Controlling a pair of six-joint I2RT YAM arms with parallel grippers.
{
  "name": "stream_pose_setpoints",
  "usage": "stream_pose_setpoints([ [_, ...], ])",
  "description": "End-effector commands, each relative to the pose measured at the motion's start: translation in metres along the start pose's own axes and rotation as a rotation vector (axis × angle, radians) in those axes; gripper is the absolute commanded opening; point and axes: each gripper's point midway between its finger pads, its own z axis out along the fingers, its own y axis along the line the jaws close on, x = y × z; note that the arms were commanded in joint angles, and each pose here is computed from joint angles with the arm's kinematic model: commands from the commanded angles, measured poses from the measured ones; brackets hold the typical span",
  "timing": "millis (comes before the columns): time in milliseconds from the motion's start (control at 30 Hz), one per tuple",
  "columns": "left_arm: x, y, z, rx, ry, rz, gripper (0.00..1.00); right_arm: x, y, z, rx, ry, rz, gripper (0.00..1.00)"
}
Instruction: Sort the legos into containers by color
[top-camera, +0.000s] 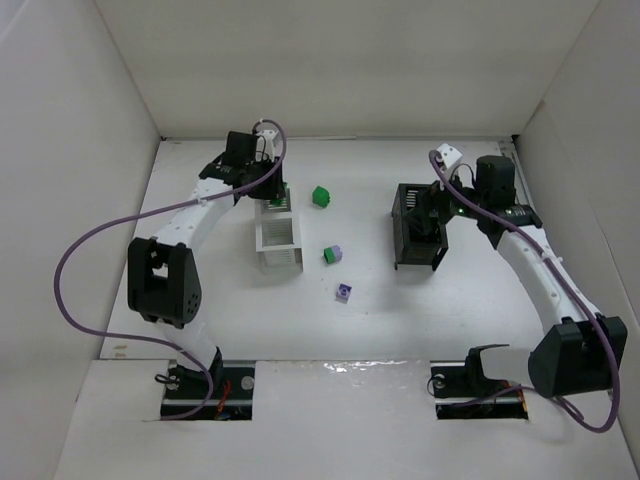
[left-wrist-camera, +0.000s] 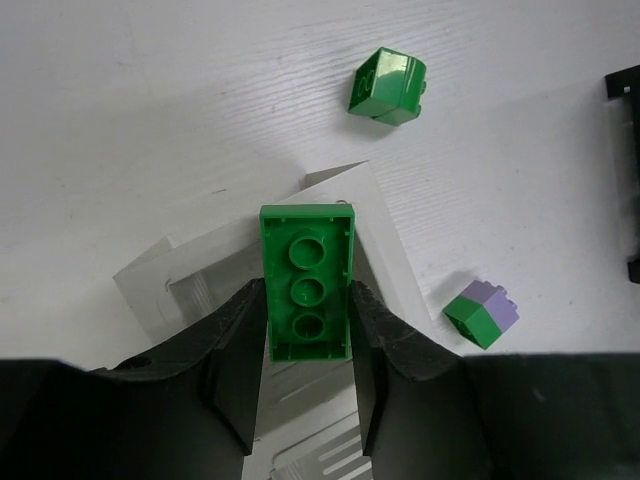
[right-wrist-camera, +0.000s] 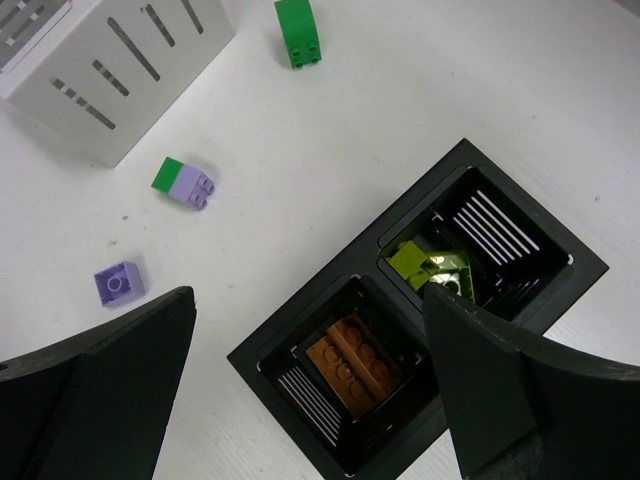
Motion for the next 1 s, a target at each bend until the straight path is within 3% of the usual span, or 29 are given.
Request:
stream_pose_setpoints([
  [0, -0.008, 0.01, -0.009, -0.037, -0.031, -0.006, 0.31, -0.027, 0.003, -0.001, -0.023, -0.059, -0.043, 0.99],
  [33, -0.004, 0.009, -0.01, -0.029, -0.024, -0.007, 0.38, -0.027, 0.003, -0.001, -0.023, -0.059, -0.043, 0.99],
  [67, -0.007, 0.009, -0.012, -0.027, -0.042, -0.003, 0.51, -0.027, 0.002, 0.002, -0.023, -0.059, -0.043, 0.99],
  [133, -0.018, 0.0, -0.021, 0.008, -0.091, 0.01, 0.63, -0.03, 0.005, 0.003, -0.038, -0.07, -0.054, 0.99],
  [267, -0.037, -0.014, -0.042, 0.059, -0.186, 0.047, 0.8, -0.036, 0.013, 0.011, -0.075, -0.086, -0.073, 0.99],
  [400, -0.072, -0.022, -0.082, 0.082, -0.347, 0.05, 0.8, -0.052, 0.044, 0.022, -0.175, -0.112, -0.156, 0.99],
  [467, -0.093, -0.014, -0.112, 0.06, -0.459, 0.038, 0.81, -0.04, 0.064, 0.033, -0.264, -0.061, -0.239, 0.99],
  [500, -0.096, -0.009, -0.119, 0.042, -0.477, 0.004, 0.85, -0.042, 0.084, 0.038, -0.329, -0.053, -0.287, 0.99],
  [633, -0.105, 0.009, -0.133, -0.02, -0.484, -0.038, 0.88, -0.037, 0.093, 0.07, -0.376, -0.022, -0.347, 0.98],
  [733, -0.101, 0.03, -0.137, -0.071, -0.466, -0.073, 0.88, -0.065, 0.078, 0.103, -0.247, -0.087, -0.283, 0.99],
  [867, -0.096, 0.048, -0.146, -0.119, -0.483, -0.085, 0.88, -0.069, 0.059, 0.159, -0.213, -0.05, -0.16, 0.99],
  [900, -0.095, 0.048, -0.149, -0.128, -0.489, -0.086, 0.88, -0.047, 0.056, 0.182, -0.234, 0.001, -0.126, 0.99],
  [967, -0.093, 0.055, -0.15, -0.151, -0.482, -0.086, 0.88, -0.055, 0.046, 0.201, -0.222, -0.015, -0.142, 0.99],
])
